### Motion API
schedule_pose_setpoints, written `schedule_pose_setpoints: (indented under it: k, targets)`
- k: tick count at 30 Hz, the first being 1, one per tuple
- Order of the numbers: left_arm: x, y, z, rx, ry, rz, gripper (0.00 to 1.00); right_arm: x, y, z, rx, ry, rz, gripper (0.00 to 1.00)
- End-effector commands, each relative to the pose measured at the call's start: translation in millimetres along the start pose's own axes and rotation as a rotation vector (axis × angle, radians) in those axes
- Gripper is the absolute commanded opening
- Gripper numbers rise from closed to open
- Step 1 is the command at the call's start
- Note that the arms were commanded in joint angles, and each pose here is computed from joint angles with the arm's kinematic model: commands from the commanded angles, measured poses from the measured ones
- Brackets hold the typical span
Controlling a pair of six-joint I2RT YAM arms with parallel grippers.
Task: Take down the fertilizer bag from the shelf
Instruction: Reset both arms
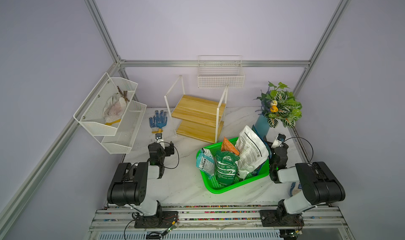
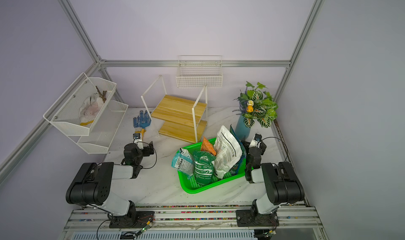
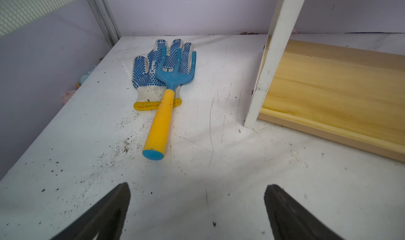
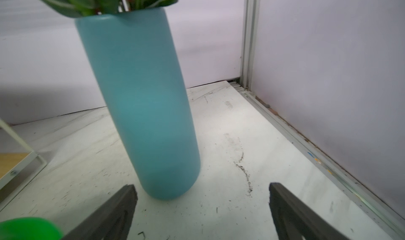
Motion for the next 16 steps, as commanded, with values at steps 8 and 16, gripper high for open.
schedule_pose_setpoints:
  k: [8, 16]
  targets:
    - [-5.3, -1.1, -3.0, 0.018, -0.032, 0.005, 1.0, 1.4, 5.2, -2.3, -0.034, -0.019, -0.02, 1.0]
    - [-5.7, -1.0, -2.9, 0.018, -0.032, 0.005, 1.0, 1.6, 5.8, -2.5, -0.038, -0.018, -0.023, 1.0]
Point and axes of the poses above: each gripper's point midway between its finger pads, its own z axis out along the fingers, its own y axis along the line the jaws close on, x = y × z, the point moved 6 cm from there along -z, back along the fingers, and after that the axes turned 6 degrees about -z, right-handed, at the moved point
